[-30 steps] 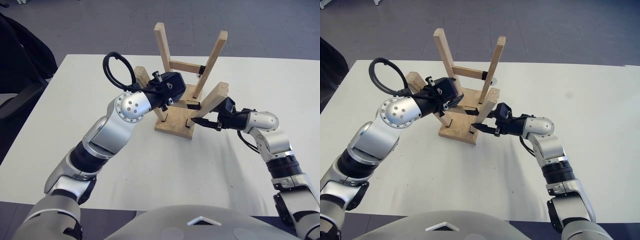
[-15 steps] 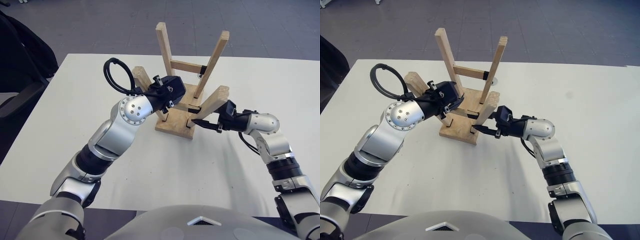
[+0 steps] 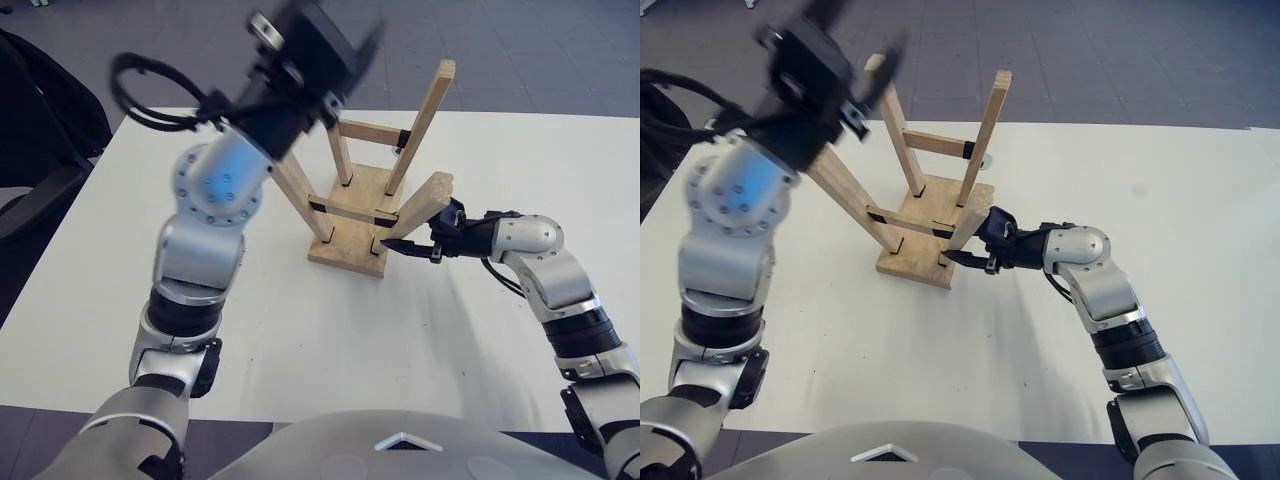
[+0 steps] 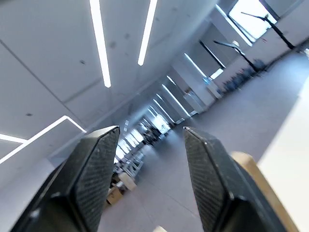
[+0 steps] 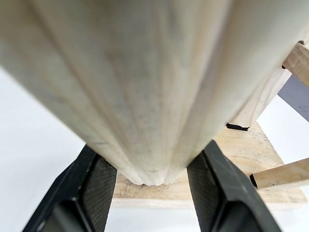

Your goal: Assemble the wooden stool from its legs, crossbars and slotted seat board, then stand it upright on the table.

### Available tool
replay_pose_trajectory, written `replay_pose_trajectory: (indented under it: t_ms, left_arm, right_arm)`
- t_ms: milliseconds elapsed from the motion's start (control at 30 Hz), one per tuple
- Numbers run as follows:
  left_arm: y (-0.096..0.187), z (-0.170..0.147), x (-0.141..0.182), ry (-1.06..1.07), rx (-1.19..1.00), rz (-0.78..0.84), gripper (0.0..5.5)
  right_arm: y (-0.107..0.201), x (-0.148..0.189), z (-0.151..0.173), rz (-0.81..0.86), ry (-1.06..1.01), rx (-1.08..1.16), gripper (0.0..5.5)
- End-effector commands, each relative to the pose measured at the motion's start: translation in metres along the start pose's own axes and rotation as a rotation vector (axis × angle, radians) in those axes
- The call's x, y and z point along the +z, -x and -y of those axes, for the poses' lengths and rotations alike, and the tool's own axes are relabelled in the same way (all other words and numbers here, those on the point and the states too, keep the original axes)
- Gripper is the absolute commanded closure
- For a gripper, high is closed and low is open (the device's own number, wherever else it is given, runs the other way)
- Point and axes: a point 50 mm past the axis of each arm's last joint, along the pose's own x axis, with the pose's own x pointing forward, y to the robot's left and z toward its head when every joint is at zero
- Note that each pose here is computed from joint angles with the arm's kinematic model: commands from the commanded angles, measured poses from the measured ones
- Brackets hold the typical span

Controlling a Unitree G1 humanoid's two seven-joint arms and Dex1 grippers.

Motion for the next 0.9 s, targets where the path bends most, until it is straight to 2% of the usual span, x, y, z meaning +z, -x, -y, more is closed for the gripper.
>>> replay_pose_trajectory:
  t_ms: [33, 100, 133, 233, 333, 400, 533, 667, 733, 800, 900]
  left_arm:
    - [0.011, -0.070, 0.004, -0.133, 0.278, -0.039, 3.05]
    - [0.029, -0.088, -0.029, -0.124, 0.330, -0.217, 3.05]
    - [0.043, -0.085, -0.054, -0.076, 0.313, -0.334, 3.05]
    - [0.100, -0.038, -0.118, 0.123, 0.160, -0.628, 3.05]
    - [0.131, -0.005, -0.137, 0.294, 0.095, -0.694, 3.55]
    - [0.138, 0.006, -0.142, 0.395, 0.085, -0.696, 3.80]
    - [0.136, 0.012, -0.144, 0.471, 0.064, -0.678, 3.89]
    - [0.122, 0.060, -0.108, 0.438, -0.318, -0.520, 3.89]
    - [0.115, 0.088, -0.075, 0.384, -0.575, -0.360, 3.89]
    - [0.112, 0.104, -0.055, 0.380, -0.685, -0.273, 3.89]
    - [0.121, 0.101, -0.071, 0.345, -0.650, -0.379, 3.89]
  right_arm:
    - [0.006, -0.039, -0.018, -0.160, -0.163, 0.031, 3.48]
    - [0.007, -0.038, -0.019, -0.154, -0.165, 0.028, 3.48]
    - [0.006, -0.037, -0.019, -0.149, -0.166, 0.026, 3.48]
    - [0.004, -0.034, -0.018, -0.140, -0.157, 0.027, 3.48]
    - [0.005, -0.033, -0.018, -0.139, -0.151, 0.031, 3.48]
    - [0.006, -0.033, -0.019, -0.141, -0.152, 0.035, 3.48]
    - [0.006, -0.035, -0.022, -0.150, -0.155, 0.045, 3.48]
    - [0.005, -0.035, -0.021, -0.152, -0.153, 0.044, 3.48]
    - [0.004, -0.035, -0.021, -0.150, -0.152, 0.045, 3.48]
    - [0.004, -0.034, -0.021, -0.148, -0.152, 0.045, 3.48]
    - [0.003, -0.033, -0.020, -0.142, -0.154, 0.046, 3.48]
